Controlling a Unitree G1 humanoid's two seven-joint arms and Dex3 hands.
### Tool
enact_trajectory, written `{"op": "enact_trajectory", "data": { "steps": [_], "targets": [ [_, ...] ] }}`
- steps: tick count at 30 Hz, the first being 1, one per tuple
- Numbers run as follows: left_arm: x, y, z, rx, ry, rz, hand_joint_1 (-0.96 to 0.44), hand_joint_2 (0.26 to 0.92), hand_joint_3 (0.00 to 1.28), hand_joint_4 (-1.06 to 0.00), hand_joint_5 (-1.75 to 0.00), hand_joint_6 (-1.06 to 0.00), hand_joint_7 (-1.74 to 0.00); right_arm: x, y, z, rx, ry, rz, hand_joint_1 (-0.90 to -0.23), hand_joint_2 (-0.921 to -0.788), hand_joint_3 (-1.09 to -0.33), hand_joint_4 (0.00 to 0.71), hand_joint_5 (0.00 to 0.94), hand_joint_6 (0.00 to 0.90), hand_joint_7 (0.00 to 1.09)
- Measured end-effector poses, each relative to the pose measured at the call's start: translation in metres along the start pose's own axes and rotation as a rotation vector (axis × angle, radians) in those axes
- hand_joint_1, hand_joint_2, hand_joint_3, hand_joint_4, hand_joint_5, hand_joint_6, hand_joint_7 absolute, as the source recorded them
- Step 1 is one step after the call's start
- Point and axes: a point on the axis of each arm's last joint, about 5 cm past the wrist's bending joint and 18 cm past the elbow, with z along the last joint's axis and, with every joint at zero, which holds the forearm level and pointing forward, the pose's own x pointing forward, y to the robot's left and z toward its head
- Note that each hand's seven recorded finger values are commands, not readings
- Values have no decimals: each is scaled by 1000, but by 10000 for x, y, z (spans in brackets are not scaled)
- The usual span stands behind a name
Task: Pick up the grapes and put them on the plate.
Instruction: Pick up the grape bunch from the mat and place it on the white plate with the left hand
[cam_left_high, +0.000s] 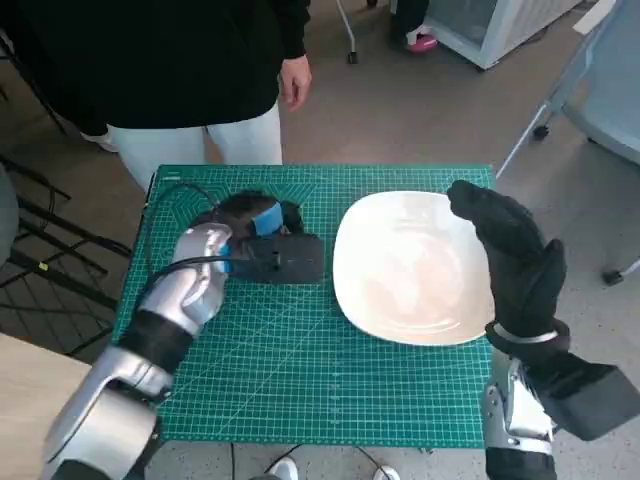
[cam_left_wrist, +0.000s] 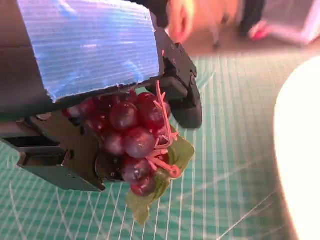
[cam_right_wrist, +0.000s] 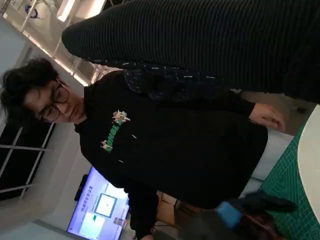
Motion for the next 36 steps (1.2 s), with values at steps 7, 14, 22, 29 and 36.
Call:
{"op": "enact_trajectory", "data": {
  "steps": [7, 14, 22, 29, 36],
  "targets": [
    [-156, 64, 4, -8, -45, 69, 2, 921, 198, -530, -1411, -510, -1195, 4, 7, -4, 3, 1, 2, -647, -921, -731, 311, 0, 60, 314],
    [-269, 117, -34, -3, -77, 119, 3, 921, 193, -524, -1477, -547, -1098, 8, 13, -6, 5, 2, 4, -647, -921, -732, 310, 0, 58, 316],
    [-387, 206, -35, 13, -132, 181, 2, 921, 178, -541, -1447, -559, -1099, 25, 17, -10, 7, 0, 5, -647, -921, -732, 310, 0, 57, 319],
    [-448, 271, -17, 14, -161, 210, 3, 921, 194, -516, -1463, -545, -1122, 42, 21, -13, 10, -2, 5, -646, -921, -731, 311, 0, 57, 320],
    [-487, 310, 27, 15, -167, 200, 3, 921, 210, -493, -1491, -533, -1130, 46, 22, -14, 11, -3, 5, -646, -921, -731, 311, 0, 56, 322]
  ]
}}
